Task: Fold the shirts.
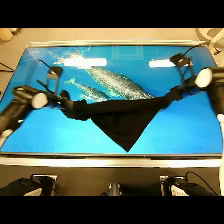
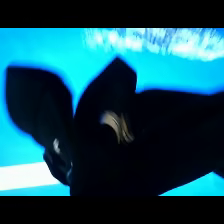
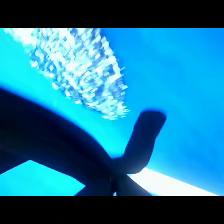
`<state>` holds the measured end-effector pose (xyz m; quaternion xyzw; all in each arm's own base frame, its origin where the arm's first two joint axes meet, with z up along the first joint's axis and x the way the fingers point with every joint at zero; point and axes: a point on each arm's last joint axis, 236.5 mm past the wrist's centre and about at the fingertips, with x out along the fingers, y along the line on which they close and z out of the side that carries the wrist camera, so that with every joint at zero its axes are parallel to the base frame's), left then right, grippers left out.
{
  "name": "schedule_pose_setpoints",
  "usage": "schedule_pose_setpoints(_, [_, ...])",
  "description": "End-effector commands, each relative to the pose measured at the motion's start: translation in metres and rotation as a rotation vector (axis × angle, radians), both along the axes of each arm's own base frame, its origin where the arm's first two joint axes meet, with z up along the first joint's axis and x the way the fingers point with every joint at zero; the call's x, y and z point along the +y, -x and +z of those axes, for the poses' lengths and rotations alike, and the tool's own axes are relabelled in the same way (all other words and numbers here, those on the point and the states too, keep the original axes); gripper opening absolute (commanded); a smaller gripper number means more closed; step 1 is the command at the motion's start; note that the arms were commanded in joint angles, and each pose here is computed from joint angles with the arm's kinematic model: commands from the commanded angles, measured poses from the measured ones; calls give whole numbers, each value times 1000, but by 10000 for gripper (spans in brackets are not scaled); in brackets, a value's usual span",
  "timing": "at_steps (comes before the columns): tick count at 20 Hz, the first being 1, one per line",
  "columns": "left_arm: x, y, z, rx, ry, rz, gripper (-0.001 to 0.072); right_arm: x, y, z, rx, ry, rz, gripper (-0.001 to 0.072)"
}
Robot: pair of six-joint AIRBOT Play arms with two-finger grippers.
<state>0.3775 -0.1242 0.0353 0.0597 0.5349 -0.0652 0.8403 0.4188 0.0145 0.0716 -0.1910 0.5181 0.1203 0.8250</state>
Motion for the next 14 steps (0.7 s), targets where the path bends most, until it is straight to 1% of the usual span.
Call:
schedule_pose_setpoints(1, [-9, 9, -81, 203, 44, 68, 27, 21, -6, -79, 141, -99, -33, 20])
schedule_pose_setpoints(3, [-10, 7, -92, 238, 70, 99, 27, 29, -9, -89, 154, -137, -38, 20])
schedule_pose_setpoints(5, [-6, 1, -90, 233, 80, 117, 28, 29, -15, -89, 132, -140, -40, 19])
schedule_pose_setpoints(6, [-3, -3, -86, 225, 84, 126, 51, 30, -17, -88, 120, -141, -41, 19])
schedule_pose_setpoints(7, [1, -5, -81, 227, 82, 134, 197, 29, -18, -88, 119, -141, -41, 19])
schedule_pose_setpoints(8, [8, -7, -75, 234, 73, 129, 457, 29, -17, -88, 121, -141, -40, 19])
schedule_pose_setpoints(9, [18, -7, -67, 251, 53, 112, 627, 30, -15, -89, 131, -141, -40, 19])
schedule_pose_setpoints(11, [45, -1, -48, 300, 17, 94, 625, 29, -7, -91, 164, -132, -24, 19])
schedule_pose_setpoints(14, [85, 10, -24, 289, 25, 160, 621, 29, 2, -94, 204, -118, 7, 19])
